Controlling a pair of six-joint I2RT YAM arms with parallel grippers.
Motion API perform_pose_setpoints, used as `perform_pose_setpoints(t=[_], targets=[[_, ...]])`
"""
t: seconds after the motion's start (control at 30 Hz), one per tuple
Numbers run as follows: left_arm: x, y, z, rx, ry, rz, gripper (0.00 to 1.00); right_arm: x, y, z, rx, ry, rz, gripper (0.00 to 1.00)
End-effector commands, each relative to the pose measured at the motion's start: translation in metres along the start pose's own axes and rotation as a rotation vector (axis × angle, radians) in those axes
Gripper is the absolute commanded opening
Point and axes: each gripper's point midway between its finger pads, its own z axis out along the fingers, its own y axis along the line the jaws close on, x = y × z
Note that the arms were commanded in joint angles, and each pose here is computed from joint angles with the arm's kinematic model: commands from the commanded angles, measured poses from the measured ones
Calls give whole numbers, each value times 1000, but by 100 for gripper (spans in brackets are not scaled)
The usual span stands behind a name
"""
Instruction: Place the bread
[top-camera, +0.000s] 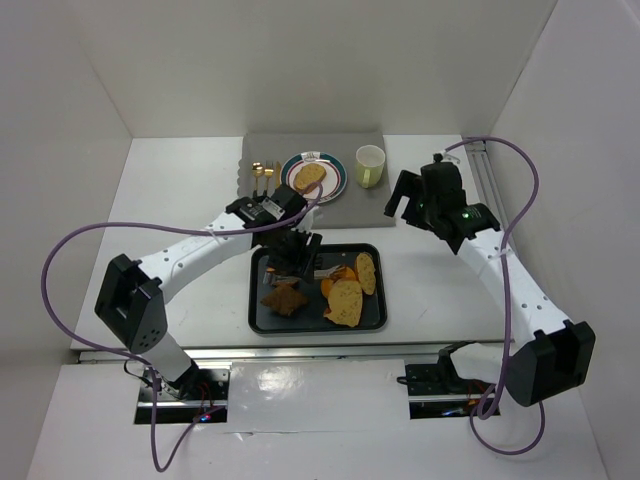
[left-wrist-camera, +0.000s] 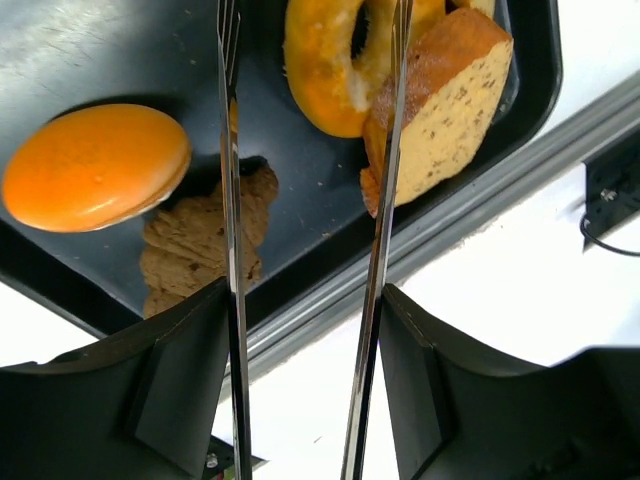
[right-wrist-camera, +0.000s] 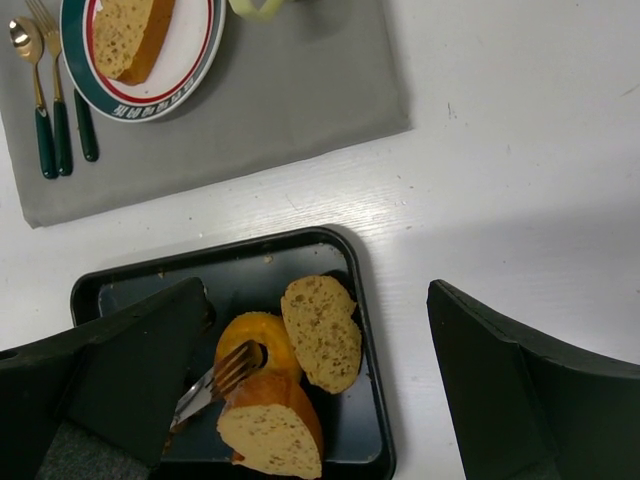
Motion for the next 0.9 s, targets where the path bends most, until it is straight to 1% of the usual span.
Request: perform_pose_setpoints(t=[0.0,0.03,0.13,0.23,0.27,0.3,0.43,0.53,0.57,0.6,0.63,0.67,0.7,0.77,0.87], targets=[[5,-11,-1,71,31,20,69,2,-2,0,-2,6,6,100],[6,-13,-2,83,35,20,69,2,-2,0,-2,6,6,100],[18,-16,2,114,122,26,67,4,-2,3,3,13,5,100],[23,-15,4,112,164,30,59,6,-2,4,-5,18,5,100],[23,-15,4,112,164,30,55,6,-2,4,-5,19,5,100],[25,-12,4,99,172,26,48,6,-2,4,-5,19,5,100],[21,-8,0,61,160,20,37,4,0,5,-9,11,6,100],[10,-10,-9,47,120,24,27,4,0,5,-9,11,6,100],[5,-8,-14,37,92,22,19,6,-1,7,-5,18,5,100],[6,-6,-14,22,97,10,15,7,0,7,-12,23,5,100],[-4,-7,-22,30,59,9,6,8,0,10,-7,31,4,100],[-1,-6,-23,26,70,5,6,6,1,10,-12,24,5,100],[-8,-4,-29,20,41,3,0,6,1,10,-12,23,5,100],[-12,3,-37,-1,27,-26,0,7,2,10,-20,28,5,100],[-20,9,-50,-33,-23,-30,0,9,2,12,-15,36,4,100]])
